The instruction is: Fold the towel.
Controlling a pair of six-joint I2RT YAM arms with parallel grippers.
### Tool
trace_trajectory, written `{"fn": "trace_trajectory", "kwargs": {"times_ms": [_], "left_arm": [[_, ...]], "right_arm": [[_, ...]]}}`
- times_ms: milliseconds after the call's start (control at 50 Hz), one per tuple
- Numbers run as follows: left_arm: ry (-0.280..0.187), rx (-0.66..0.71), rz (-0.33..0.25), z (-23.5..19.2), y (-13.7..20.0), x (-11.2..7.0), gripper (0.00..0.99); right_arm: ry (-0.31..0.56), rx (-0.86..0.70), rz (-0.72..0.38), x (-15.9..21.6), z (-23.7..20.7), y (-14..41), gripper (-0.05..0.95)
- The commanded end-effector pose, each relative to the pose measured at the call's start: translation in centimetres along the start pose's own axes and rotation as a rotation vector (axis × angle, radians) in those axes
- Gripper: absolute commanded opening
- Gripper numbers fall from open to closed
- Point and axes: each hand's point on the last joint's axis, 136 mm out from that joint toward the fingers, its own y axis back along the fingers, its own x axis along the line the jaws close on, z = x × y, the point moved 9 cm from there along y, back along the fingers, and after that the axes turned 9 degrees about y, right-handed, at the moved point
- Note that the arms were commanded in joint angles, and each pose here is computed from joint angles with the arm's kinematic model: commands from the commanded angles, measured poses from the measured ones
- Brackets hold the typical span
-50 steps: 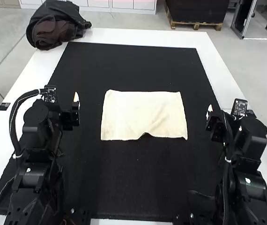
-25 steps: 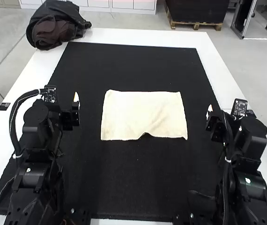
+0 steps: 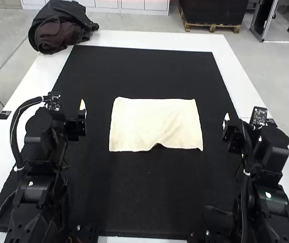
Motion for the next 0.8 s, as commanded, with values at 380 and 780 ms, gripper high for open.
{"fn": "trace_trajectory", "kwargs": {"times_ms": [380, 780], "left_arm": [[-0.156, -0.067, -0.023, 0.9, 0.1, -0.3, 0.954], [-0.137, -0.354, 0.024, 8.7, 1.5, -0.5, 0.938]], "right_arm": [[0.384, -0.070, 0.052, 0.6, 0.7, 0.0, 0.91], [0.322, -0.294, 0.000, -0.6, 6.4, 1.3, 0.90]]}}
